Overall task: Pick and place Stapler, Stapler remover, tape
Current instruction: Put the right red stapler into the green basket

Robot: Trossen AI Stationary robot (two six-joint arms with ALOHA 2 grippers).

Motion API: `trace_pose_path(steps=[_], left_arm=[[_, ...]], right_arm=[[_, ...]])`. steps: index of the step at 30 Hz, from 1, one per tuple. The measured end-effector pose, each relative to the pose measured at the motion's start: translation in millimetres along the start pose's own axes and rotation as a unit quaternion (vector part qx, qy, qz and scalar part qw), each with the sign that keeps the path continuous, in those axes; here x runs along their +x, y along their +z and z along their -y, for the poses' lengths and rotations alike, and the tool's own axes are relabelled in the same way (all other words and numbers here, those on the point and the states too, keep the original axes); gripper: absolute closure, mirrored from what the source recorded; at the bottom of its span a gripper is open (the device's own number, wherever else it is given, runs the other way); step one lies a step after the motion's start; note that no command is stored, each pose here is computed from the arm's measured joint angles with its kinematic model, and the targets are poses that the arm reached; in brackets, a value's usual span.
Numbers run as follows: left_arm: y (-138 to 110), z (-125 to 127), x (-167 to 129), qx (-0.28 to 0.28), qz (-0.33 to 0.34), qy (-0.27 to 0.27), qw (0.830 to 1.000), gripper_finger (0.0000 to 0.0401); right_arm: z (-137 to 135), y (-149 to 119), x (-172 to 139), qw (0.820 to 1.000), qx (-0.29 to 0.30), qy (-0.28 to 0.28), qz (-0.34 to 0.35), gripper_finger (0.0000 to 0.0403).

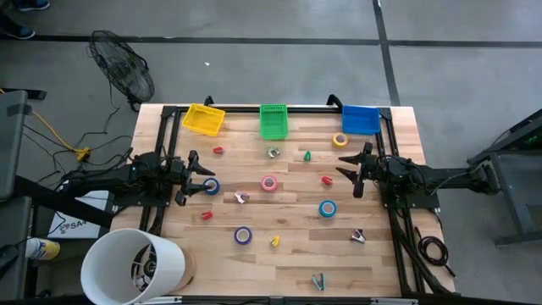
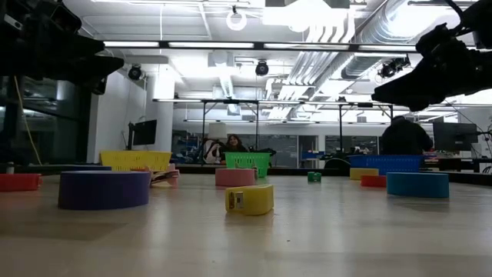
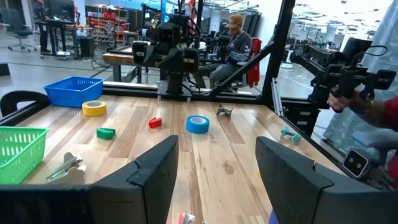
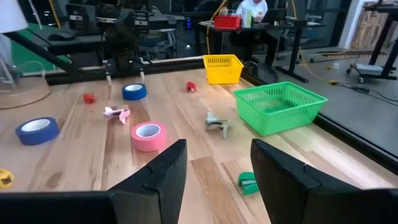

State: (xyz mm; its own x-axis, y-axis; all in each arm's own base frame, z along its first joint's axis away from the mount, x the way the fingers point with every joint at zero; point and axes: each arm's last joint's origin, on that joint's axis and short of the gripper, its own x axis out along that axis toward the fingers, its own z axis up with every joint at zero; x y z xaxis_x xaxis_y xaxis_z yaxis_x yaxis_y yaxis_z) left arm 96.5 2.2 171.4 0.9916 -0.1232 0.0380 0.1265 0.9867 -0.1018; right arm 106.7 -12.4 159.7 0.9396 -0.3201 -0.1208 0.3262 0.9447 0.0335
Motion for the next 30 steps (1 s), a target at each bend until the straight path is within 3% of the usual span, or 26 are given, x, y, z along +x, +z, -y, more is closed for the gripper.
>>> trace_pose_path(steps=[13, 30], left_arm=[[0, 0, 0, 0.0, 0.0, 0.0, 1.0, 0.019], [0, 0, 0, 0.0, 0.0, 0.0, 1.0, 0.019]], right_arm=[[-2, -6, 11, 0.996, 0.015, -0.028, -0.082, 0.0233], [-9, -25, 33, 0.972, 0.026, -0.024, -0.234, 0.0233]])
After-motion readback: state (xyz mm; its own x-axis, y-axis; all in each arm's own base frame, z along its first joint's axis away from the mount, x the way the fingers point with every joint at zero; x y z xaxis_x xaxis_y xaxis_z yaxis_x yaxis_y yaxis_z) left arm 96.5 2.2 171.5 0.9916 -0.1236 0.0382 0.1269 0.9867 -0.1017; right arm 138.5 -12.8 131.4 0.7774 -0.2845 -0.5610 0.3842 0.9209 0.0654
